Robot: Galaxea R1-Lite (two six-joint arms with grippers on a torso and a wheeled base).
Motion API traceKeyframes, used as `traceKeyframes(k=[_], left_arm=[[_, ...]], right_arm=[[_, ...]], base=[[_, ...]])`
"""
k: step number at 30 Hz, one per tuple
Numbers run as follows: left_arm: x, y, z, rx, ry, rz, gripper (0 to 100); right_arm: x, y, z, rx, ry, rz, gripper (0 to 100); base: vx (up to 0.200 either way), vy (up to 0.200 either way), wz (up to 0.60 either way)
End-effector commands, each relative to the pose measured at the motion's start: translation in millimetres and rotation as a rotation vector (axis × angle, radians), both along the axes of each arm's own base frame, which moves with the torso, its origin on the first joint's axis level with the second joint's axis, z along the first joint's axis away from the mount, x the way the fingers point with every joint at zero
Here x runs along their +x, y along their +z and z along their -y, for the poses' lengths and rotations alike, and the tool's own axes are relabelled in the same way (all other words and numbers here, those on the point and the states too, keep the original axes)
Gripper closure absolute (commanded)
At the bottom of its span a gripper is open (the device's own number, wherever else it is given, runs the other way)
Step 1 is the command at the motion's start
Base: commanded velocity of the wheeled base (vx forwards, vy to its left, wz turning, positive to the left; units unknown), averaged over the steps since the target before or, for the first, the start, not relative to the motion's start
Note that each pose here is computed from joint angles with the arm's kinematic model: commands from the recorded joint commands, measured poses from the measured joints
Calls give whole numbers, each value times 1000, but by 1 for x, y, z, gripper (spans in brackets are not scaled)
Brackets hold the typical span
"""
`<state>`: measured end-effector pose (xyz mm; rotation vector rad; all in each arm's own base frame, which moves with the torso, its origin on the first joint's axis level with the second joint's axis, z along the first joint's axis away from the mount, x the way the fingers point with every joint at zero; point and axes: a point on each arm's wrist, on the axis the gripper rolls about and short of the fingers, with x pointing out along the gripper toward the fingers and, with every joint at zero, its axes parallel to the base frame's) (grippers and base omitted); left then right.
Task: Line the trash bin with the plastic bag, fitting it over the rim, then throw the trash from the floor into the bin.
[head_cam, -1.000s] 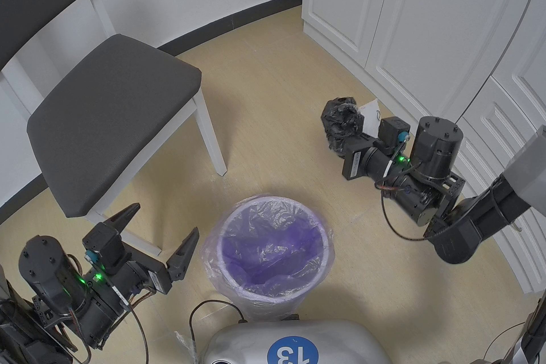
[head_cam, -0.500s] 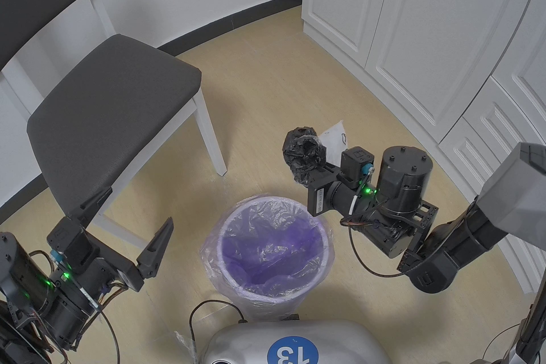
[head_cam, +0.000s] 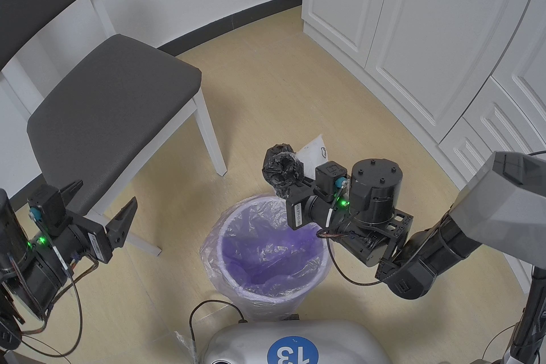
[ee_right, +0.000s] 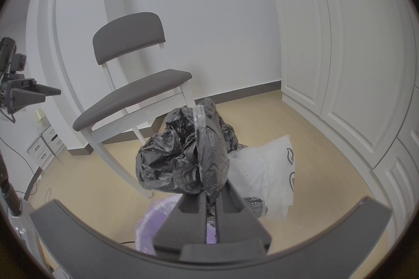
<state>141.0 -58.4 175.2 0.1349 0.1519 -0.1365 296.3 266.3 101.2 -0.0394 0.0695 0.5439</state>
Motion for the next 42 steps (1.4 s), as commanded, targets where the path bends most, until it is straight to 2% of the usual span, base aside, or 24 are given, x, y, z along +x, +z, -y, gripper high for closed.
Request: traceKeyframes(k=[1, 5, 10, 15, 20, 25, 37, 42], left_arm=[[-12, 53, -12, -246, 7, -17, 0], [-24, 55, -19, -251, -52, -53, 0], [-20, 53, -25, -253, -30, -67, 0], [-14, 49, -26, -247, -8, -88, 0], [-7, 45, -27, -241, 12, -113, 0], [-1, 41, -28, -237, 37, -134, 0], [2, 39, -28, -235, 36, -143, 0], [2, 38, -28, -233, 37, -149, 0]], right_arm=[[0, 4, -13, 7, 27, -12, 100], [-6, 4, -27, 23, 59, -60, 100], [-8, -2, -48, 46, 89, -135, 100], [-13, -16, -65, 26, 117, -188, 100], [-20, -29, -66, -4, 124, -223, 100], [-27, -49, -58, -80, 136, -307, 100], [-37, -64, -61, -112, 180, -373, 100], [-50, -76, -54, -161, 182, -433, 100]], base=[[0, 0, 0], [0, 0, 0], [0, 0, 0], [0, 0, 0], [0, 0, 0], [0, 0, 0], [0, 0, 0], [0, 0, 0]])
